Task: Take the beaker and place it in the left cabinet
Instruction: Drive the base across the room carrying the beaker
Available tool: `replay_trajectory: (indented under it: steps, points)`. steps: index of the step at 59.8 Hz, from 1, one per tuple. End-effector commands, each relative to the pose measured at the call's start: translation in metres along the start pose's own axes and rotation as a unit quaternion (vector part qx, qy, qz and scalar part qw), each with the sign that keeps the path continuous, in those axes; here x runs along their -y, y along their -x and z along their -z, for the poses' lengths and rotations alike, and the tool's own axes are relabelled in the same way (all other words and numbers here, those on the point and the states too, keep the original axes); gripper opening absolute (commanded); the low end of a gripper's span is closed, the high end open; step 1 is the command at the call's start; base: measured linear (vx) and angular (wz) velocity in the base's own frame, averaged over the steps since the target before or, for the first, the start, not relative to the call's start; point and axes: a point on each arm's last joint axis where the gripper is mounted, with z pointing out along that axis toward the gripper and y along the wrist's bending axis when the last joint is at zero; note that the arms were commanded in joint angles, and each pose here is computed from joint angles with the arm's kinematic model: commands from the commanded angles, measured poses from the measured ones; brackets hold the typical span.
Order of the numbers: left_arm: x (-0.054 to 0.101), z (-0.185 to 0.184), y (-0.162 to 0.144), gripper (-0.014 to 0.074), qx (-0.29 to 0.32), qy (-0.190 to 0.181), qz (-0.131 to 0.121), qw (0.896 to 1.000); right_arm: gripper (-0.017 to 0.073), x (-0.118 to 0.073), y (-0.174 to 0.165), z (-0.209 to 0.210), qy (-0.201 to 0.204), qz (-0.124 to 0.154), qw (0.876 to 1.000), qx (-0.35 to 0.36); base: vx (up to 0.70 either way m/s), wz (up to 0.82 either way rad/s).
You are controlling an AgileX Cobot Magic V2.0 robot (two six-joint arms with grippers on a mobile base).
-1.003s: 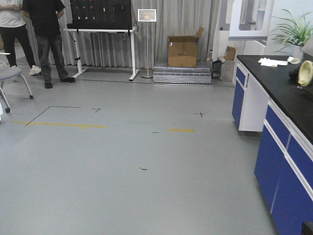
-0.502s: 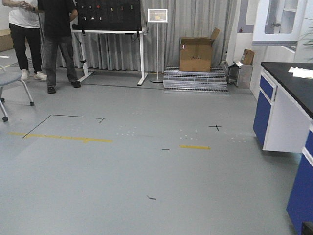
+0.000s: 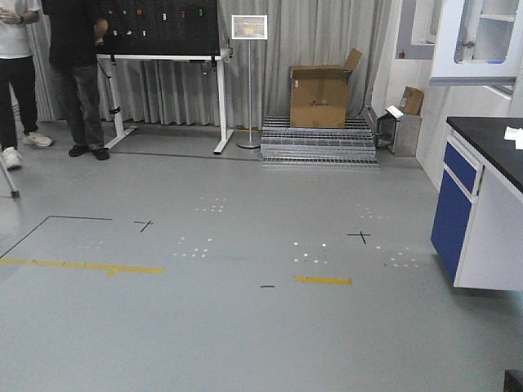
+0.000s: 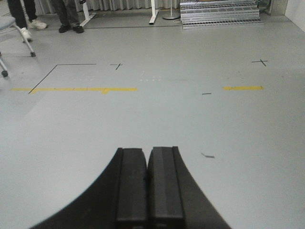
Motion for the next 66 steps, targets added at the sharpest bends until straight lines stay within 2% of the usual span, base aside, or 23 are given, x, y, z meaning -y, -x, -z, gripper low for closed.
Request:
replay_trajectory:
  steps: [1,66]
  points:
    - [0.0014,0.0028,0.012,0.0003,0.05,-0.009,0.001,0.999,-0.0002,-0.003,0.0147,0.0034,0.016,0.015,0.999,0.044,0.68,-0.06]
    - [0.0014,0.0028,0.012,0.0003,0.05,-0.009,0.001,0.999,-0.0002,-0.003,0.0147,0.0034,0.016,0.015,0.999,0.044,0.68,0.04]
